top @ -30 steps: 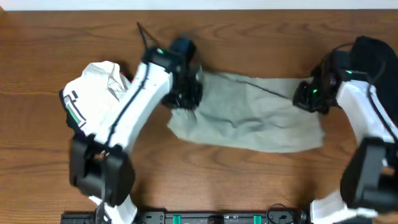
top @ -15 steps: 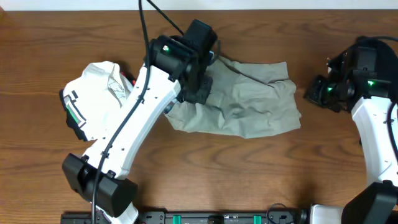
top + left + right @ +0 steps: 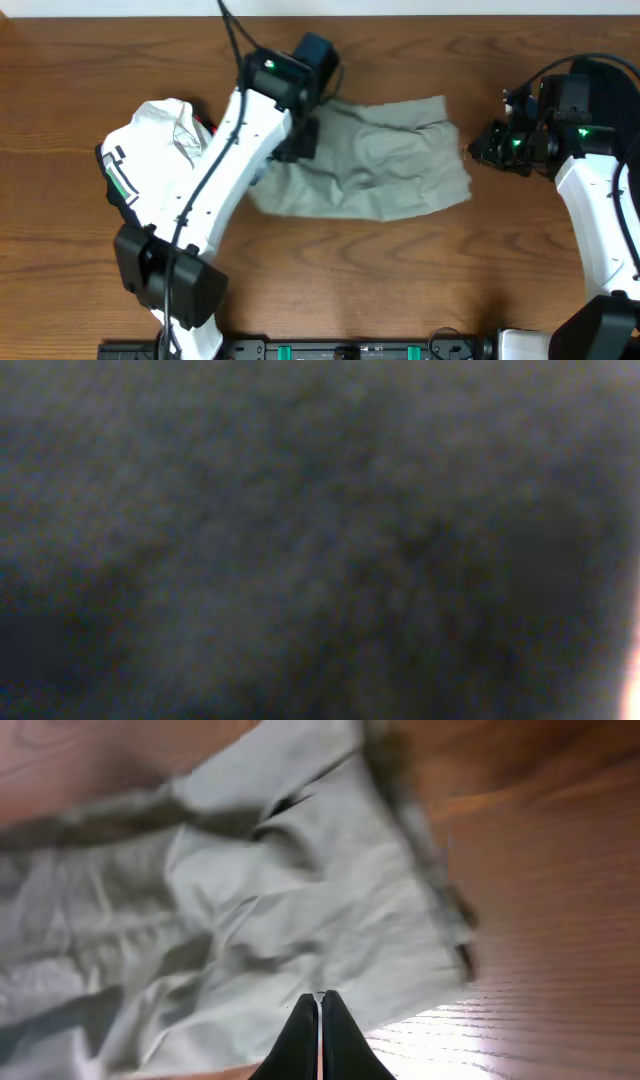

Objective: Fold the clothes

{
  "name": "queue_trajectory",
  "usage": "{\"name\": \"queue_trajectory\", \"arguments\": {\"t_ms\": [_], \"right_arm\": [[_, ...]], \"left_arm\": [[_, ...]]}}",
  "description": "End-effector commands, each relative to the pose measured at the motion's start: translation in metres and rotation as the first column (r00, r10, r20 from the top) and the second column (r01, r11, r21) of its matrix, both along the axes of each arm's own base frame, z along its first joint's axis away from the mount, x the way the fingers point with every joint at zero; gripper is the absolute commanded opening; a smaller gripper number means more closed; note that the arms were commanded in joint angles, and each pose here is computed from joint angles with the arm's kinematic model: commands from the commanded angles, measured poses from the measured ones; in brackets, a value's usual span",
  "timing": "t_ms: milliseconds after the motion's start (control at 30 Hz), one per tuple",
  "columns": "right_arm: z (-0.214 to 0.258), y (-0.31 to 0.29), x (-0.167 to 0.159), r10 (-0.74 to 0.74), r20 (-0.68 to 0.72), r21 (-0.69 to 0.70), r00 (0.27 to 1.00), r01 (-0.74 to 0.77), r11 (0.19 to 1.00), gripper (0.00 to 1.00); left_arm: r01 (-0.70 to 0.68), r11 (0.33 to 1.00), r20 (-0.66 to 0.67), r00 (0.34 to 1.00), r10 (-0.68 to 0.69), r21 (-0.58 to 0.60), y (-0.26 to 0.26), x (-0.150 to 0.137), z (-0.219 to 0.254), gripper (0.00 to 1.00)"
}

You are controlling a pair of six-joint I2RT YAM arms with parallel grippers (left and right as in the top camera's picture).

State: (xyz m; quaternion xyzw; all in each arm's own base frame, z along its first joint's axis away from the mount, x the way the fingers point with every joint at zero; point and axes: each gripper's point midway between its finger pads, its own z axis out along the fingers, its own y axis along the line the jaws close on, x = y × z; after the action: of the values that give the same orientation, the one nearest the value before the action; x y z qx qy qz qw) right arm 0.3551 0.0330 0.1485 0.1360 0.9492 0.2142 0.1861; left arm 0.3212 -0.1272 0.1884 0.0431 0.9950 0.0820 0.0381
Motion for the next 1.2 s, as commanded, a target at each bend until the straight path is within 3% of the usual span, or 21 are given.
{"name": "queue_trajectory", "arguments": {"t_ms": [0, 233, 467, 733, 900, 1167], "right_arm": [[0.007, 0.006, 0.001, 0.033, 0.029, 0.005, 0.999, -0.033, 0.999, 0.03], [0.008, 0.005, 0.003, 0.032, 0.037, 0.003, 0.999, -0.033, 0.999, 0.02], [0.008, 0.006, 0.002, 0.033, 0.032, 0.004, 0.999, -0.033, 0.999, 0.02], [0.005, 0.005, -0.001, 0.04, 0.02, -0.007, 0.999, -0.04, 0.999, 0.02], [0.005, 0.005, -0.002, 0.049, 0.02, -0.011, 0.999, -0.049, 0.999, 0.02], [0.005, 0.005, -0.003, 0.048, 0.018, -0.011, 0.999, -0.048, 0.999, 0.02]], "left_arm": [[-0.036, 0.992, 0.038, 0.999, 0.032, 0.122, 0.045, 0.009, 0.016, 0.06], [-0.016, 0.995, 0.071, 0.997, 0.009, 0.103, 0.053, 0.021, 0.026, 0.06], [0.009, 0.999, 0.228, 0.974, 0.003, -0.049, -0.013, 0.051, 0.025, 0.07], [0.035, 0.997, 0.222, 0.975, -0.019, -0.069, -0.077, 0.061, -0.02, 0.06], [0.048, 0.999, 0.195, 0.98, -0.046, -0.004, -0.072, 0.052, -0.024, 0.07], [0.116, 0.978, -0.03, 0.993, -0.112, 0.171, -0.011, -0.011, 0.007, 0.06]]}}
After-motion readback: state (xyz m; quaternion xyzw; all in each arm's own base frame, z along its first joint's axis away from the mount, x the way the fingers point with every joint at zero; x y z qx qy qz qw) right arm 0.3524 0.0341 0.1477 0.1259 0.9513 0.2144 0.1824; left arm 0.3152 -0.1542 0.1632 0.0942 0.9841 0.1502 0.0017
